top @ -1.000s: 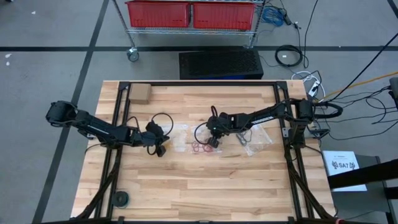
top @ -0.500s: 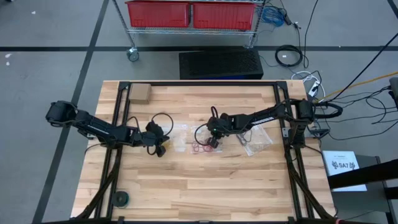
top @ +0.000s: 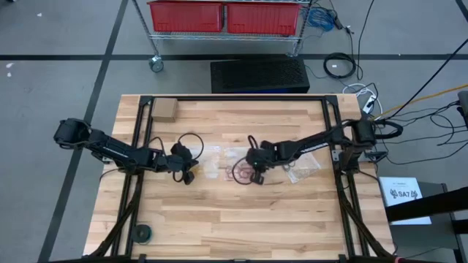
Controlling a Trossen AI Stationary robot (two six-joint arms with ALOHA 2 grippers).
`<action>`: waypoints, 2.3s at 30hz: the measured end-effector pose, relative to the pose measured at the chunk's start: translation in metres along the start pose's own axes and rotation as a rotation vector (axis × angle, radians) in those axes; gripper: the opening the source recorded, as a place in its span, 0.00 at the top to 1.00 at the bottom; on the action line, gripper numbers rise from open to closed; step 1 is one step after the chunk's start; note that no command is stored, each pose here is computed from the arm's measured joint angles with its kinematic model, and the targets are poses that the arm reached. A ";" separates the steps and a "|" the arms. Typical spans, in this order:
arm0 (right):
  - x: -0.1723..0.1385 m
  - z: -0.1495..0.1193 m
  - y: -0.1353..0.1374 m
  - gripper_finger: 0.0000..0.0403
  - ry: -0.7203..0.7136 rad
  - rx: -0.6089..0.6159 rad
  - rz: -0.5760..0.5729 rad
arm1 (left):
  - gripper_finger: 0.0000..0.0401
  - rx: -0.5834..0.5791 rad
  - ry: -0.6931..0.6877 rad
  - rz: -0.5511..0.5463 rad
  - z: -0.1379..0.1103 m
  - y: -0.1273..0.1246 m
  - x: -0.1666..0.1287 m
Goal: Sort rubber bands
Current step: Adjust all the transparent zip lock bag to the center table
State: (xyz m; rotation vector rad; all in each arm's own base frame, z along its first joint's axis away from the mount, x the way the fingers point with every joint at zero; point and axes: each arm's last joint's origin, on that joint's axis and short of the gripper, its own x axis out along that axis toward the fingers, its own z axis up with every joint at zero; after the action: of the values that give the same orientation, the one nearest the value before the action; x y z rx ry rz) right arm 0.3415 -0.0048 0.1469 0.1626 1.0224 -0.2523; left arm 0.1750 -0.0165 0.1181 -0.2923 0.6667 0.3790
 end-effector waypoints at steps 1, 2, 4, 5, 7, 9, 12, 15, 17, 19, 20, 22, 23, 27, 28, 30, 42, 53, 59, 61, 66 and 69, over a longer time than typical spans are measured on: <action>-0.001 -0.004 0.003 1.00 0.032 0.024 -0.002 | 1.00 0.001 0.004 0.001 0.000 0.000 0.000; -0.001 -0.008 0.005 1.00 0.069 0.066 -0.008 | 1.00 -0.002 0.005 0.003 -0.001 0.000 0.000; -0.005 -0.019 0.009 1.00 0.154 0.185 -0.038 | 1.00 -0.003 0.007 -0.002 0.000 0.000 0.000; -0.007 -0.022 0.011 1.00 0.183 0.241 -0.054 | 1.00 -0.003 0.010 -0.008 -0.001 0.000 0.000; -0.015 -0.027 0.017 1.00 0.206 0.322 -0.081 | 1.00 -0.003 0.011 -0.012 -0.001 0.000 0.000; -0.025 -0.031 0.024 1.00 0.199 0.381 -0.125 | 1.00 -0.004 0.011 -0.012 -0.001 0.000 0.000; -0.044 -0.035 0.030 1.00 0.148 0.455 -0.209 | 1.00 -0.004 0.011 -0.012 -0.001 0.000 0.000; -0.065 -0.041 0.029 1.00 0.117 0.573 -0.289 | 1.00 -0.004 0.012 -0.012 -0.001 0.000 0.000; -0.075 -0.049 0.027 1.00 0.146 0.657 -0.366 | 1.00 -0.004 0.011 -0.012 -0.001 0.000 0.000; -0.081 -0.060 0.022 1.00 0.210 0.723 -0.479 | 1.00 -0.004 0.012 -0.012 -0.001 0.000 0.000; -0.082 -0.066 0.019 1.00 0.239 0.752 -0.539 | 1.00 -0.004 0.012 -0.012 -0.001 0.000 0.000; -0.082 -0.079 0.014 1.00 0.278 0.810 -0.635 | 1.00 -0.005 0.012 -0.012 -0.001 0.000 0.000; -0.080 -0.085 0.011 1.00 0.287 0.834 -0.663 | 1.00 -0.005 0.012 -0.012 -0.001 0.000 0.000; -0.066 -0.104 0.005 1.00 0.298 0.902 -0.656 | 1.00 -0.005 0.014 -0.016 -0.001 0.000 0.000; -0.061 -0.107 0.003 1.00 0.300 0.905 -0.633 | 1.00 -0.005 0.015 -0.019 -0.001 0.000 0.000; -0.051 -0.113 0.000 1.00 0.298 0.900 -0.577 | 1.00 -0.005 0.017 -0.021 -0.001 0.000 0.000; -0.046 -0.118 0.009 1.00 0.336 0.413 -0.428 | 1.00 -0.003 0.019 -0.020 -0.001 0.000 0.000; -0.075 -0.123 0.016 1.00 0.338 0.158 -0.386 | 1.00 -0.003 0.024 -0.027 -0.001 0.000 0.000; -0.102 -0.112 0.010 1.00 0.140 0.377 -0.363 | 1.00 -0.003 0.025 -0.029 -0.001 -0.001 0.000; -0.107 -0.110 0.007 1.00 0.090 0.612 -0.359 | 1.00 -0.005 0.025 -0.028 -0.001 0.000 0.000; -0.104 -0.110 0.006 1.00 0.045 0.973 -0.385 | 1.00 -0.064 0.025 -0.017 0.000 0.003 0.001; -0.092 -0.112 0.007 1.00 0.086 0.980 -0.430 | 1.00 -0.080 0.037 -0.018 0.001 0.005 0.002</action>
State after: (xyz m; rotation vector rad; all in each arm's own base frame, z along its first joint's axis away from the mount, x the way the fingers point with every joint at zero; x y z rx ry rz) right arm 0.2061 0.0423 0.1682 0.8461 0.9362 -1.1409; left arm 0.1748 -0.0117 0.1166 -0.3817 0.6854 0.3840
